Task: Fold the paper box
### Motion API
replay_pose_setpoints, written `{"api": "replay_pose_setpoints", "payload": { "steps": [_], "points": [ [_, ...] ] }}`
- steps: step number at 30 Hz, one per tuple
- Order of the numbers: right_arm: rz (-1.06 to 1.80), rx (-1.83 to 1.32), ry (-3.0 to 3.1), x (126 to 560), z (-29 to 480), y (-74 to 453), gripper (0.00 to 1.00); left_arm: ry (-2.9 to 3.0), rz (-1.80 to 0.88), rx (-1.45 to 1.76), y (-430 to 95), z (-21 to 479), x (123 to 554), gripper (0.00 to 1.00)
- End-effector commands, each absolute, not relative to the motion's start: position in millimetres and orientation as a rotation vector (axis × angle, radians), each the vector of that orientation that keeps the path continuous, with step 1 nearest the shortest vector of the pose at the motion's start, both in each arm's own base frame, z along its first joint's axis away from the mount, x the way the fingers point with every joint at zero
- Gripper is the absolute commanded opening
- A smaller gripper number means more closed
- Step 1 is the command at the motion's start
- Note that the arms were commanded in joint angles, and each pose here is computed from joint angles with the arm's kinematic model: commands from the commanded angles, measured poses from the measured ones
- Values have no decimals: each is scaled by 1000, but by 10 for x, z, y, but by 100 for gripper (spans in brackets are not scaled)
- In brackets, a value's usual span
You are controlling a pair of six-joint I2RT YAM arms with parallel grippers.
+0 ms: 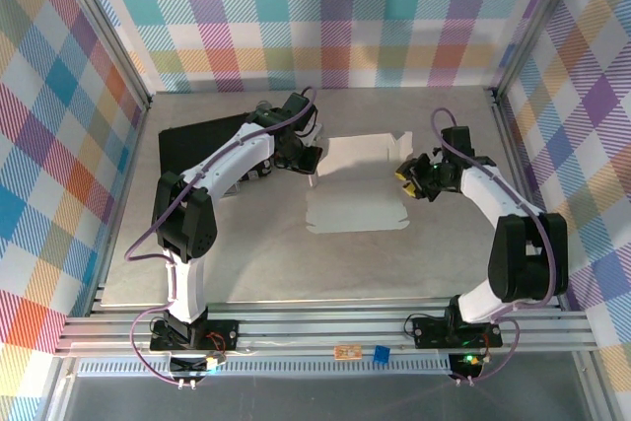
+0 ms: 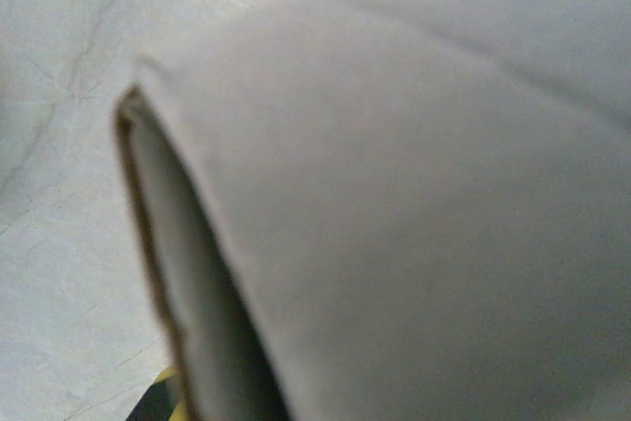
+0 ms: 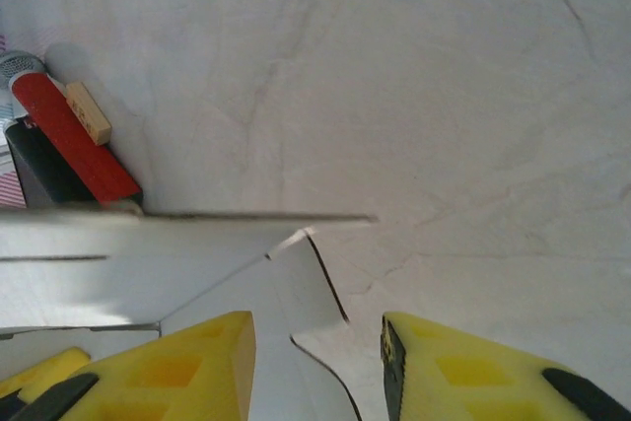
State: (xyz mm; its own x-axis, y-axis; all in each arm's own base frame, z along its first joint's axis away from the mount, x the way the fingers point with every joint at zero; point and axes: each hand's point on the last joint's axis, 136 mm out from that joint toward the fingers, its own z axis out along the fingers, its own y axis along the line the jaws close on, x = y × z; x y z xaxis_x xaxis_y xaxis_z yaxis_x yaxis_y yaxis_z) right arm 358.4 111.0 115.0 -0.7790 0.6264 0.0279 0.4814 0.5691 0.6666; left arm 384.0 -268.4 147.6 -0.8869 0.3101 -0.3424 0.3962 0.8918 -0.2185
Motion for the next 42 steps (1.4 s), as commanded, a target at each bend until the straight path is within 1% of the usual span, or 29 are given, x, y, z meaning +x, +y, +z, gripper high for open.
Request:
{"api": "replay_pose_setpoints", "payload": {
  "steps": [1,8,21,28,32,34,38,41,42],
  "points": [
    [1060,780,2538,3781,1339,1216,35,2735,-428,515,-2653,1687,3833,0],
    [1087,754,2523,3802,1450,1344,27,2738,-429,511,-2657,1681,3834,0],
    [1073,649,2619,3766,1393,1684,28,2722,-454,488,-2691,1722,3861,0],
    [940,675,2712,3630,1169,1684,23,2715,-463,474,-2693,1748,3870,0],
    [935,658,2731,3612,1137,1689,22,2712,-472,465,-2675,1763,3877,0],
    [975,593,2691,3665,1325,1732,23,2716,-470,463,-2664,1758,3874,0],
    [1057,373,2524,3791,2085,1803,35,2729,-465,462,-2637,1738,3863,0],
    [1083,247,2425,3794,2613,1728,41,2738,-468,462,-2620,1732,3855,0],
    [1079,224,2392,3789,2746,1660,41,2741,-473,464,-2619,1731,3850,0]
  ]
}}
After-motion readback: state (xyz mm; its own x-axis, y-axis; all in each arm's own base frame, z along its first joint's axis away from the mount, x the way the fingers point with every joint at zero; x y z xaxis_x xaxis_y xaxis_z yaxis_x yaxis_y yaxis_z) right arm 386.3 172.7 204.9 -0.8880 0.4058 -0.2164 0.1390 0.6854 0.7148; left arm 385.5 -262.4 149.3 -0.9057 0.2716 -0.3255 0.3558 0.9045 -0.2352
